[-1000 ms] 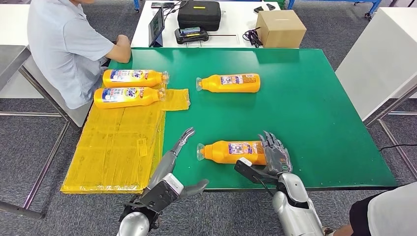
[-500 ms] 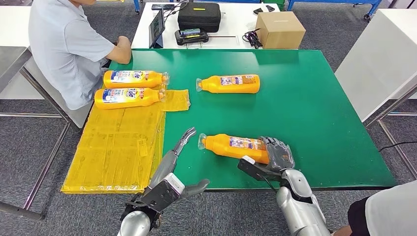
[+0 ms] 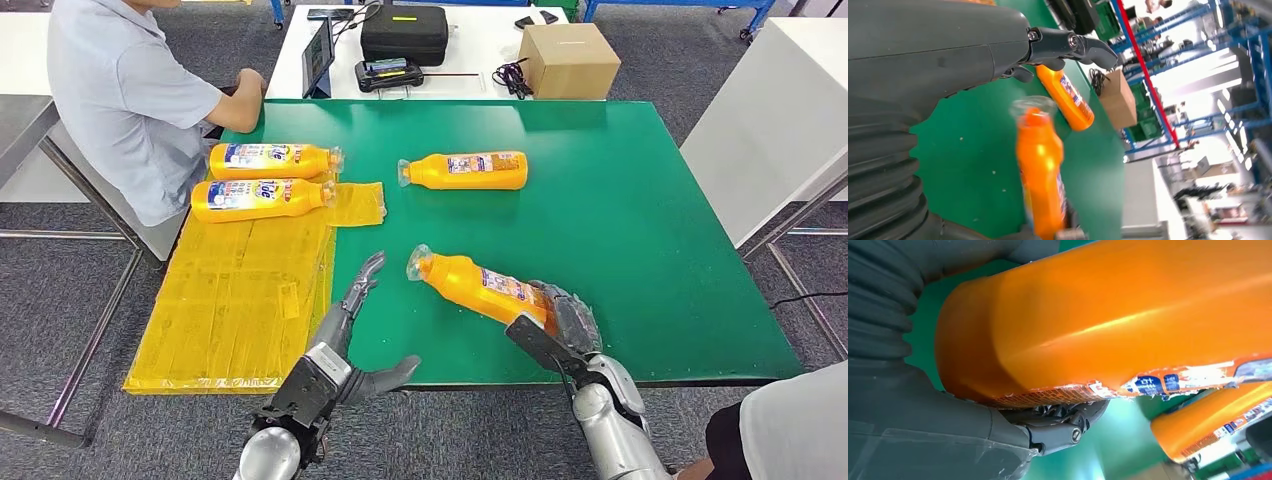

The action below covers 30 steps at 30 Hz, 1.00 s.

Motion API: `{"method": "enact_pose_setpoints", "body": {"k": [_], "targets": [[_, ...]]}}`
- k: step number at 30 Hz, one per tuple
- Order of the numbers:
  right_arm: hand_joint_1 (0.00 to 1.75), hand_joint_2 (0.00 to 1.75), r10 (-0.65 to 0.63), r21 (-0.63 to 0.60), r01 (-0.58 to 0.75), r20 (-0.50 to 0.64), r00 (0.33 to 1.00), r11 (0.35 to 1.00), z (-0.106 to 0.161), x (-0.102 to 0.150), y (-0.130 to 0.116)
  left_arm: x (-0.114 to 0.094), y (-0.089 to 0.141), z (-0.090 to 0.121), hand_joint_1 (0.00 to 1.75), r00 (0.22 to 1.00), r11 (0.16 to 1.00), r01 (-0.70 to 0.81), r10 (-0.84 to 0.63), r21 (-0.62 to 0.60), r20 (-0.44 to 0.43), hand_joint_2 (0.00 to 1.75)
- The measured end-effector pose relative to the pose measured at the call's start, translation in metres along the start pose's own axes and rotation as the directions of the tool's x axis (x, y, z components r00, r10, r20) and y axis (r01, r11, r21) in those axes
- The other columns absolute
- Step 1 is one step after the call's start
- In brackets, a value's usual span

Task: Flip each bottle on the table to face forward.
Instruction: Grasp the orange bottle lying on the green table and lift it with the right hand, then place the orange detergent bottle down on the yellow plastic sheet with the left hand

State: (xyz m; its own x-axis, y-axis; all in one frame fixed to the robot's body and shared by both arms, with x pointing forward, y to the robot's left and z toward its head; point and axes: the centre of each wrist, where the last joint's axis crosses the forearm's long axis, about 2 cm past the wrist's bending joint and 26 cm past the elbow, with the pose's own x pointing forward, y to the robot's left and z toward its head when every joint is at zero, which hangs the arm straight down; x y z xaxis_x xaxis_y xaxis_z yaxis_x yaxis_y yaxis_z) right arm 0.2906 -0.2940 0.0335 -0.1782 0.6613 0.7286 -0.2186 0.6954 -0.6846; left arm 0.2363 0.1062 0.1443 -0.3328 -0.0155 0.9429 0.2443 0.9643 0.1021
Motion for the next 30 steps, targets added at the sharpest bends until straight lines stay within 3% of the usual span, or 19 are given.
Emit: {"method": "enact_pose_setpoints", "body": {"k": [5,16,24,30], "targets": [[1.75,1.75,-0.2,-0.045,0.202,0.058,0.978,0.978,0.008,0.018,0.002,-0.004,0.006,0.004,0.0,0.989,0.985,-0.135,0.141,0.104,-0.05,1.75],[1.75,1.75,-0.353,-0.119,0.395,0.275,0.895,0.911,-0.004,0.074,-0.006,-0.022,0.009,0.017,0.0,0.888,0.893,-0.404,0.435,0.199,-0.147,1.75],[1.75,1.75,-0.384,-0.109,0.447,0.357,0.852,0.888,-0.01,0.099,-0.003,-0.032,0.007,0.022,0.0,0.849,0.859,-0.462,0.5,0.222,-0.168,1.75],[1.75,1.75,-0.38,-0.049,0.427,0.37,0.848,0.903,-0.014,0.11,0.008,-0.031,0.004,0.016,0.0,0.86,0.867,-0.473,0.493,0.155,-0.134,1.75]]}}
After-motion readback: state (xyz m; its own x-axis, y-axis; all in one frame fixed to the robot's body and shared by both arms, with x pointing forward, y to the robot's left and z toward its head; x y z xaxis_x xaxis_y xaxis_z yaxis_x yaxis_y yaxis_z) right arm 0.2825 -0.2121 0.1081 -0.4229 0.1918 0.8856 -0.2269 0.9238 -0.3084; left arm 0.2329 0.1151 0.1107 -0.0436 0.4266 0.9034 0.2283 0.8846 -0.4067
